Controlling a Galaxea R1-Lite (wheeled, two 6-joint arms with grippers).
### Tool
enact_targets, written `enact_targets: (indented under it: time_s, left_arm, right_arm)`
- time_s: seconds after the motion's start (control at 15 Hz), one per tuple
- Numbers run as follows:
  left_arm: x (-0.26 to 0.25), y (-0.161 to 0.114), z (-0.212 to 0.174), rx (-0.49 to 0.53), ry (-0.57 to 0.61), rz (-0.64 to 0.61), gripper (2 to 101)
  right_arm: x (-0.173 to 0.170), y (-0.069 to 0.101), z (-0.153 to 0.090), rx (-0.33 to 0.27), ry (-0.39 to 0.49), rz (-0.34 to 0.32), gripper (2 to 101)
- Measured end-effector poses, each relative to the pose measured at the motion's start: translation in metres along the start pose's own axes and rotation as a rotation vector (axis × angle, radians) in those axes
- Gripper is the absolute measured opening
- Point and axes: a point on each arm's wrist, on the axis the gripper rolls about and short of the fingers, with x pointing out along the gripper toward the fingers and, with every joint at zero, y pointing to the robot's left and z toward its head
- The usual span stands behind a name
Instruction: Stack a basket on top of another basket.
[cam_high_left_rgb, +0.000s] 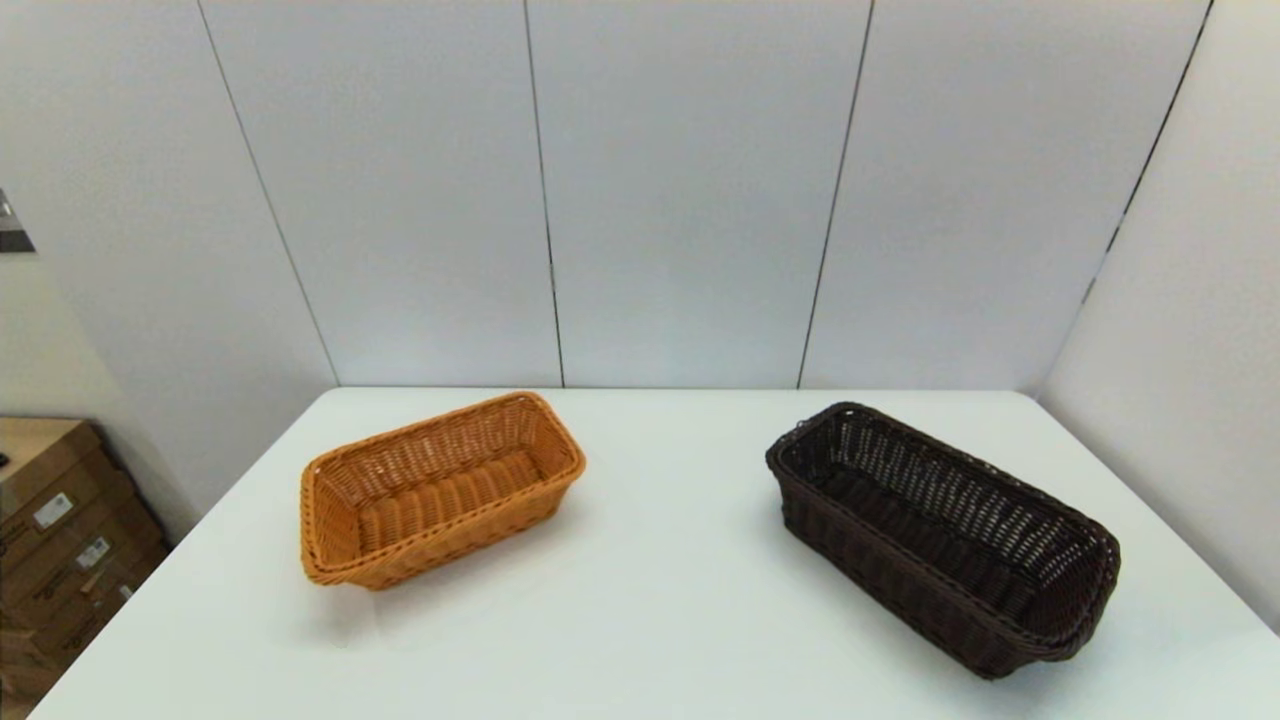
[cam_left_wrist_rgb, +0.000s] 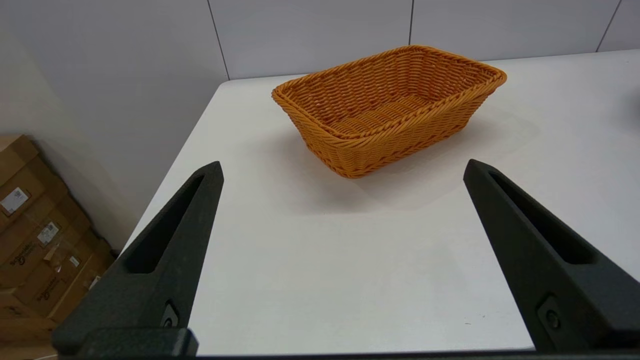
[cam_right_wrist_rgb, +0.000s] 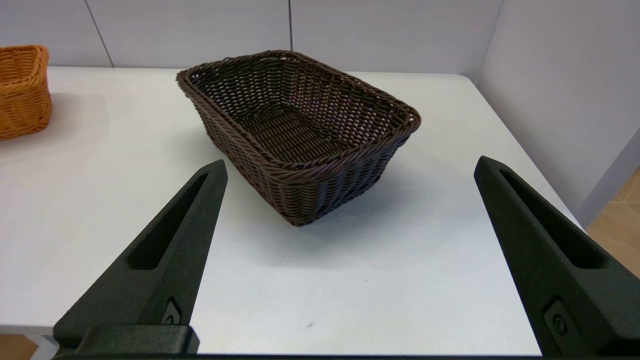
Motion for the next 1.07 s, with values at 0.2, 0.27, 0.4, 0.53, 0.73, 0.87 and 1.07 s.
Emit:
enact_targets:
  time_s: [0.2,0.27,0.4,0.53,0.73,0.87,1.07]
  left_arm:
    - [0.0,0.0,0.0,0.0,0.0,0.0,97.8]
    - [0.0,0.0,0.0,0.0,0.0,0.0,97.8]
    - [0.0,0.0,0.0,0.0,0.0,0.0,97.8]
    - [0.0,0.0,0.0,0.0,0.0,0.0,97.8]
    - [0.0,0.0,0.0,0.004,0.0,-0.001,97.8]
    - [0.0,-0.0001,0.0,0.009,0.0,-0.004,97.8]
    - [0.0,-0.0001,0.0,0.009,0.0,-0.004,97.8]
  right_arm:
    - [0.0,0.0,0.0,0.0,0.0,0.001,98.0]
    - [0.0,0.0,0.0,0.0,0.0,0.0,98.0]
    - [0.0,0.0,0.0,0.0,0.0,0.0,98.0]
    - [0.0,0.0,0.0,0.0,0.0,0.0,98.0]
    - [0.0,0.0,0.0,0.0,0.0,0.0,98.0]
    - [0.0,0.0,0.0,0.0,0.0,0.0,98.0]
    - [0.0,0.0,0.0,0.0,0.0,0.0,98.0]
